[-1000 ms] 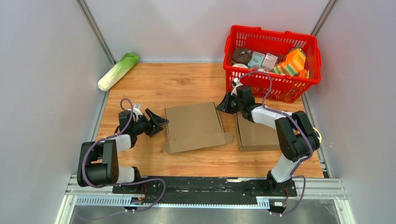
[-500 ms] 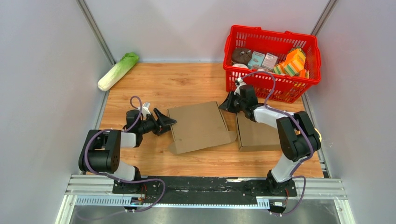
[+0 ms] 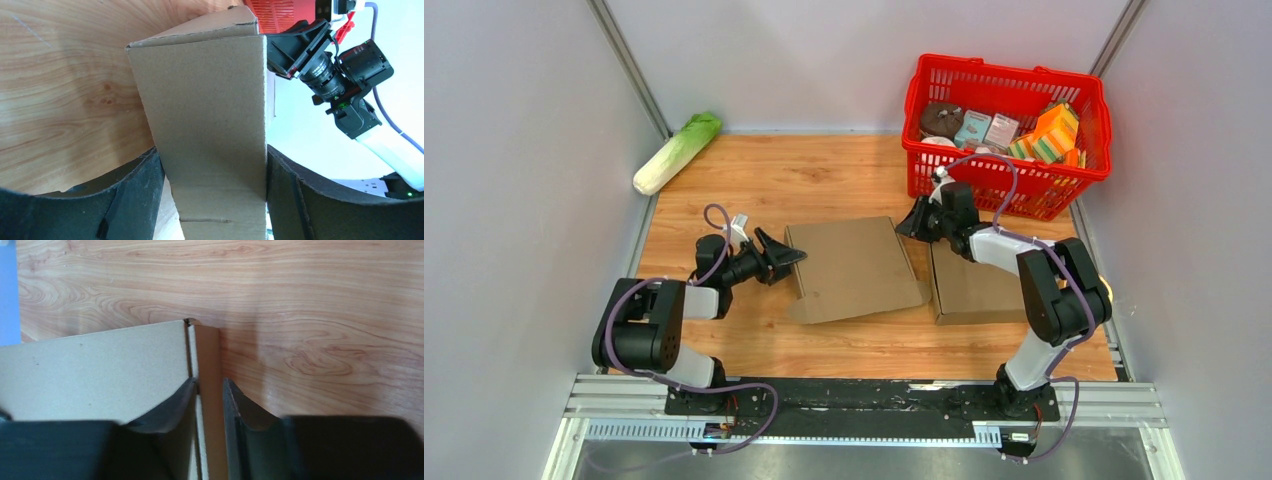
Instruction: Fold the paper box
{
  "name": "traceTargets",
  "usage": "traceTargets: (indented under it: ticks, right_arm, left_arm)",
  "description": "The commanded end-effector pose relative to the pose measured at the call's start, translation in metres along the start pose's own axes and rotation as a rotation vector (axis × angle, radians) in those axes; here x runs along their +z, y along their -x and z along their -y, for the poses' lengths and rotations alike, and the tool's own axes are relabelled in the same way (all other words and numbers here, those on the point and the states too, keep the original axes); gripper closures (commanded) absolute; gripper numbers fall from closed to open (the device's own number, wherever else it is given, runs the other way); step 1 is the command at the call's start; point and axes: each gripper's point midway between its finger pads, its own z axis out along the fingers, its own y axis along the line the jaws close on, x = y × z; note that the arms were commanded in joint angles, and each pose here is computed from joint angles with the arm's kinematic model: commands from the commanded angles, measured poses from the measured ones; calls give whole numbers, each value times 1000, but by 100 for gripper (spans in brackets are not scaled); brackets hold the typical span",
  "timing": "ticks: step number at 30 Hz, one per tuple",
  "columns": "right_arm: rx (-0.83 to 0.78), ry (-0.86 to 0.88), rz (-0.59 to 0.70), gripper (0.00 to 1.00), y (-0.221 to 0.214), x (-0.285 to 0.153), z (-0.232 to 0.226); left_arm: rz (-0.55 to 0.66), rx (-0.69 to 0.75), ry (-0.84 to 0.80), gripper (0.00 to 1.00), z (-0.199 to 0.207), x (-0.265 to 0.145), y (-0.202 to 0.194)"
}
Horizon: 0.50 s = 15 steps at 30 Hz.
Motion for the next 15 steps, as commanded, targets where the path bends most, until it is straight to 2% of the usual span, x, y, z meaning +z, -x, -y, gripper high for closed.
traceTargets:
  ticks: [1,3,4,5,6,7,8,9,11,12,14,15]
  right_arm:
    - [-7,-77,-79,63,-27,-1,18]
    - [-6,-86,-102,52,-25,-9,9]
    - [-4,-96,-107,36,-23,-14,6]
    - [-26,-98,-88,29,-14,-25,-3]
    - [-36,-131,-138,21,-22,-37,-4]
    - [-67,-138,-117,8,-8,-47,-15]
    - [-105,-154,-67,1,7,-67,-24]
    - [-151,-167,-87,0,3,-79,-28]
    - [-238,-146,-14,0,23,-106,-52]
    - [-317,-139,-48,0,12,-114,-61]
    - [-392,-113,-9,0,18,-131,-85]
    - [-438,-84,-29,0,9,-137,-99]
  left_arm:
    - [37,41,-84,31,27,-1,10]
    - [36,4,-85,40,29,-2,9]
    - [37,-4,-94,42,33,-3,9]
    - [40,-19,-97,44,35,-4,9]
    - [24,-62,-86,51,35,-5,7]
    - [16,-76,-81,55,37,-7,5]
    - [3,-100,-65,56,38,-7,5]
    - [-33,-147,-30,59,33,-9,-2]
    - [-40,-154,-28,60,42,-13,-1]
    - [-49,-207,9,60,37,-16,-4]
    - [-39,-218,7,60,47,-22,-3]
    - [-28,-232,16,60,48,-25,0]
